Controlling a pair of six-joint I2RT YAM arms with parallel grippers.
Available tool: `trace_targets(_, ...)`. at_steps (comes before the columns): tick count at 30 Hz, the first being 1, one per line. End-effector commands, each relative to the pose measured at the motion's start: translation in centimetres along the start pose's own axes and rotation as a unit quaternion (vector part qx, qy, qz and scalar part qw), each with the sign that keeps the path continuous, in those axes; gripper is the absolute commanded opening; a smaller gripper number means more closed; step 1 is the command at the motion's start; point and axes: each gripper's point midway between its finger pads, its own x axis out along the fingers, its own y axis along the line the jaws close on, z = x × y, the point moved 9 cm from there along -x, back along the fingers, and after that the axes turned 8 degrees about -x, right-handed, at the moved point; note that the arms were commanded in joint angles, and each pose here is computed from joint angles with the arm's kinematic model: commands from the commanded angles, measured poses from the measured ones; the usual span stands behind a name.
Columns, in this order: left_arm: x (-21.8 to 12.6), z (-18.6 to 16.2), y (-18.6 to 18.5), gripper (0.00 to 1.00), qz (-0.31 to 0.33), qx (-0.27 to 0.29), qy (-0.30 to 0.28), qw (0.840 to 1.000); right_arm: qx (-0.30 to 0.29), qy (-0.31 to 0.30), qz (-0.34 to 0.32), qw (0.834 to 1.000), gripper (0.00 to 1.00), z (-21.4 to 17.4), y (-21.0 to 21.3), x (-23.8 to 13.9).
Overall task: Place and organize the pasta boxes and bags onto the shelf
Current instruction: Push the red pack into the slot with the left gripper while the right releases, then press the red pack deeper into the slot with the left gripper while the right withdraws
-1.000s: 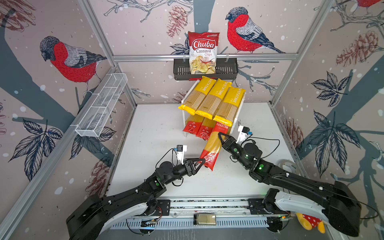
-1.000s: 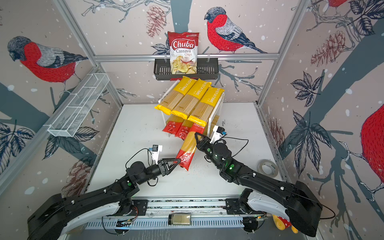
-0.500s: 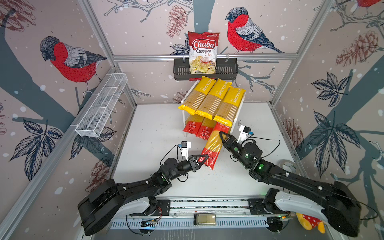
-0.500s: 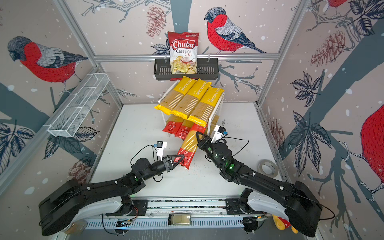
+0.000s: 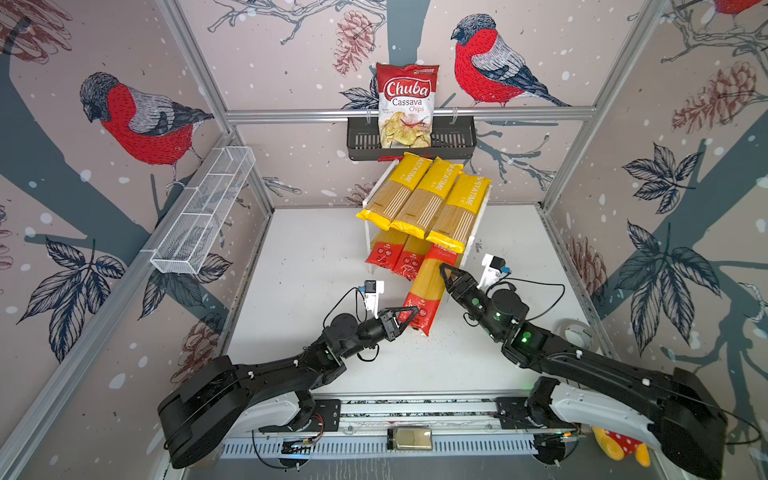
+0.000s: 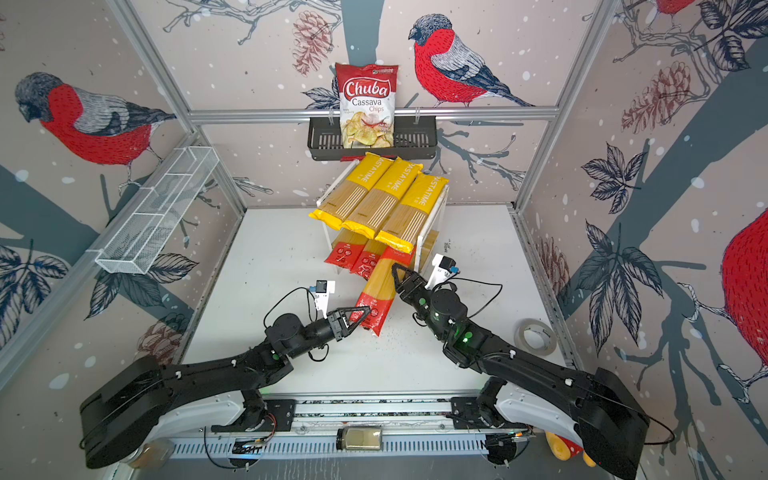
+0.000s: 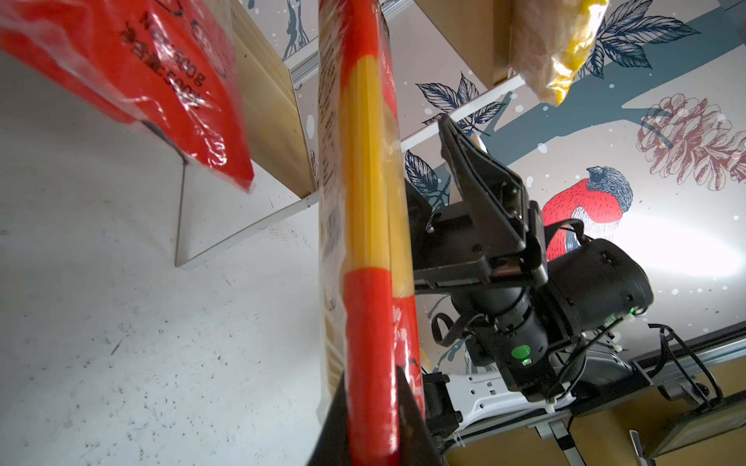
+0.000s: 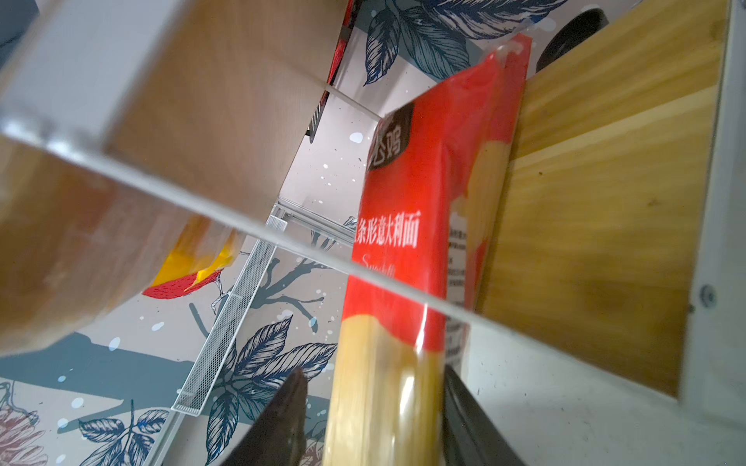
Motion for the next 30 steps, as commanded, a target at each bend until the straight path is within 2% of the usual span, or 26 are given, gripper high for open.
trace_targets(1,0.6,1.9,-3.1,0.00,-0.076,0.029,-0.053,0.995,-0.013,0.007,0.013,1.000,0.56,-0.3,0.5,-0.9)
trace_targets(5,2.4,2.7,-2.7,0.00,-0.062,0.018,-0.055,0.996,-0.038,0.023,0.022,0.999,0.58,-0.7,0.7,-2.1)
trace_targets(9,4.9,3.3,-2.6,0.00,-0.062,0.011,-0.051,0.997,-0.048,0.027,0.002,0.998,0.59,-0.5,0.2,-3.7)
trace_targets(19,10.1,4.8,-1.1,0.00,-0.009,0.002,-0.045,0.999,-0.044,-0.051,-0.051,0.996,0.59,2.0,-1.8,-8.0)
trace_targets(30,12.9,5.6,0.6,0.02,0.036,-0.017,-0.006,0.999,-0.041,-0.079,-0.075,0.993,0.59,2.5,-2.8,-8.9)
